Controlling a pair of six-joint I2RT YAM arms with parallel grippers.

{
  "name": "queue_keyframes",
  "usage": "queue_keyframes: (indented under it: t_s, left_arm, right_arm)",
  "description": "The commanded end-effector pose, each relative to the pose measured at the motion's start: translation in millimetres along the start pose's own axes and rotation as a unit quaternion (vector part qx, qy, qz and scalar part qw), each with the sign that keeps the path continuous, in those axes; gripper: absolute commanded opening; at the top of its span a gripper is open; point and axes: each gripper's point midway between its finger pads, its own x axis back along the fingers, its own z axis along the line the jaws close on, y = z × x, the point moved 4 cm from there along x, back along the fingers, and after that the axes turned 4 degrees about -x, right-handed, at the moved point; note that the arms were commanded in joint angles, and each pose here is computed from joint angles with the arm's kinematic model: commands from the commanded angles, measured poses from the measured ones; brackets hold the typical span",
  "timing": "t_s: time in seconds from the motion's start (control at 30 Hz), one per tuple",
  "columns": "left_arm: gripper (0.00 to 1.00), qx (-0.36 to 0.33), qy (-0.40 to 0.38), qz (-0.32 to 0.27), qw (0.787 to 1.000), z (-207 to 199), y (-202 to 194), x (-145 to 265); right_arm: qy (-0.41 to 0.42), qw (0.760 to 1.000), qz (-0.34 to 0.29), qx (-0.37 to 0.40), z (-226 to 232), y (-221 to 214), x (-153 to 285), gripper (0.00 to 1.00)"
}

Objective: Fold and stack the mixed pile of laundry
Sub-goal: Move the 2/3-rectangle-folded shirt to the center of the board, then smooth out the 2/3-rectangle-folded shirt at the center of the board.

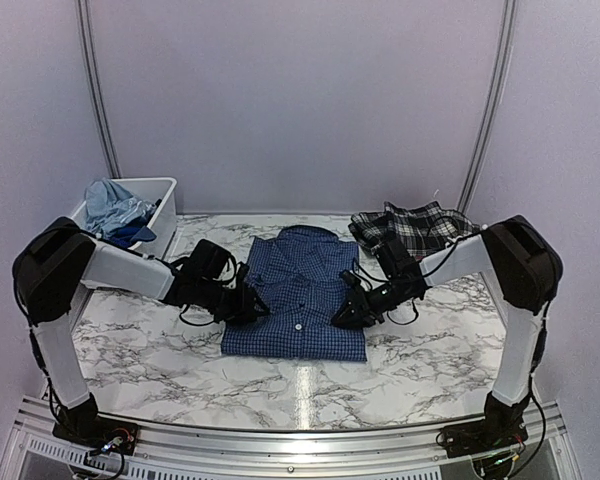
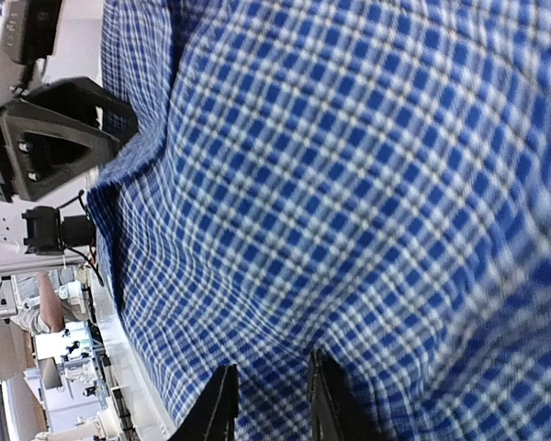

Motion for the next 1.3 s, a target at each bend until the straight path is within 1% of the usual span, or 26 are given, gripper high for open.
queue_keyframes:
  t_s: [0.0,0.07,0.13,0.2,0.27,0.33,0.4,0.47,0.53,0.6,0.73,0.8,0.9,1.0,1.07,1.2,1.27]
  left_arm:
    - [0.52,-0.009,-0.021,-0.046,0.999,-18,0,40]
    - [0.62,-0.029,-0.039,-0.057,0.997,-31,-2,56]
    - [0.7,-0.046,-0.061,-0.056,0.996,-44,-9,67]
    - [0.74,-0.06,-0.086,-0.042,0.994,-58,-18,72]
    - [0.76,-0.072,-0.108,-0.022,0.991,-72,-30,69]
    - [0.77,-0.083,-0.126,0.005,0.988,-84,-44,60]
    - [0.77,-0.088,-0.14,0.032,0.986,-90,-53,47]
    - [0.77,-0.078,-0.153,0.041,0.984,-91,-57,37]
    - [0.77,-0.06,-0.161,0.044,0.984,-85,-58,24]
    - [0.76,-0.046,-0.15,0.052,0.986,-71,-61,11]
    - [0.76,0.015,-0.156,0.051,0.986,-41,-71,-8]
    - [0.75,0.038,-0.157,0.056,0.985,-30,-81,-13]
    - [0.75,0.044,-0.155,0.057,0.985,-26,-89,-7]
    - [0.76,0.037,-0.164,0.042,0.985,-33,-86,8]
    - [0.76,0.03,-0.167,0.037,0.985,-42,-79,19]
    - [0.77,-0.017,-0.155,0.022,0.988,-66,-55,28]
    - [0.77,-0.024,-0.147,0.006,0.989,-68,-42,28]
  right_arm:
    - [-0.026,1.0,-0.015,0.005,15,-13,21,0.29]
    - [-0.026,0.999,-0.026,0.021,33,-9,34,0.33]
    - [-0.009,0.999,-0.036,0.031,55,-7,44,0.38]
    - [0.019,0.998,-0.037,0.038,77,-10,47,0.41]
    - [0.048,0.998,-0.029,0.039,95,-19,42,0.43]
    - [0.083,0.996,-0.006,0.035,112,-33,26,0.44]
    - [0.105,0.994,0.011,0.025,119,-43,7,0.44]
    - [0.112,0.993,0.027,0.02,118,-50,-12,0.44]
    - [0.106,0.994,0.038,0.0,103,-56,-27,0.43]
    - [0.099,0.994,0.04,-0.022,83,-61,-35,0.42]
    - [0.054,0.994,0.048,-0.079,25,-79,-45,0.4]
    - [0.035,0.993,0.061,-0.098,4,-91,-48,0.4]
    - [0.022,0.992,0.07,-0.104,-7,-97,-48,0.39]
    - [0.013,0.993,0.069,-0.09,-5,-93,-42,0.39]
    - [0.006,0.996,0.068,-0.061,7,-84,-35,0.39]
    - [0.024,0.999,0.038,0.014,58,-52,-9,0.41]
    - [0.037,0.999,0.02,0.028,73,-37,1,0.41]
